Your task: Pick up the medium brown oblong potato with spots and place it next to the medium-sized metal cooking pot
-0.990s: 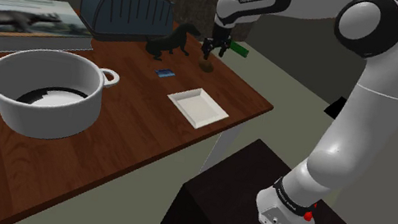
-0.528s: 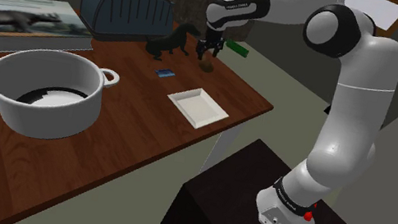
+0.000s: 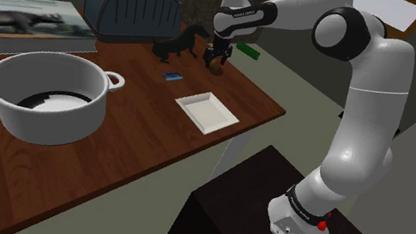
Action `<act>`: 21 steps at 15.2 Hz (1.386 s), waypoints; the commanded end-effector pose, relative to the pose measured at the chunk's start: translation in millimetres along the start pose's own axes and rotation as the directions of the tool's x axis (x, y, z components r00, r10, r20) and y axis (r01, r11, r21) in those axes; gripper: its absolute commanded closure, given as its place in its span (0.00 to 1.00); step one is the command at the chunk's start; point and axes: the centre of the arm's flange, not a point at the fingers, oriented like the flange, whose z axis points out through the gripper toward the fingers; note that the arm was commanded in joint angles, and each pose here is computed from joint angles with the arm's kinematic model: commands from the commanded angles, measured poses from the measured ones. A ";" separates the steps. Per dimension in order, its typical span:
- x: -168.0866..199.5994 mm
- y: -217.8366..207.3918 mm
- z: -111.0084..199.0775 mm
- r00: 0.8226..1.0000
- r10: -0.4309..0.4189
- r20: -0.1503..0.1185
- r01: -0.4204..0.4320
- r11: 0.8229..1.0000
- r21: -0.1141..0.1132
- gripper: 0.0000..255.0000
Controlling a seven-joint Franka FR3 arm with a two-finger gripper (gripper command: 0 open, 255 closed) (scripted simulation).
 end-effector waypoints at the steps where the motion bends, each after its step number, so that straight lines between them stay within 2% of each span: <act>1: 0.2 -0.3 0.6 1.000 0.000 0.000 0.000 1.000 0.000 0.00; 4: 0.2 -0.3 0.6 1.000 0.000 0.000 0.000 1.000 0.000 0.00; 5: 0.1 -0.3 0.6 1.000 0.000 0.000 0.000 1.000 0.000 1.00; 14: 0.2 -0.3 0.6 1.000 0.000 0.000 0.000 1.000 0.000 1.00; 21: 0.7 5.1 -35.9 1.000 0.000 0.000 0.000 1.000 0.000 1.00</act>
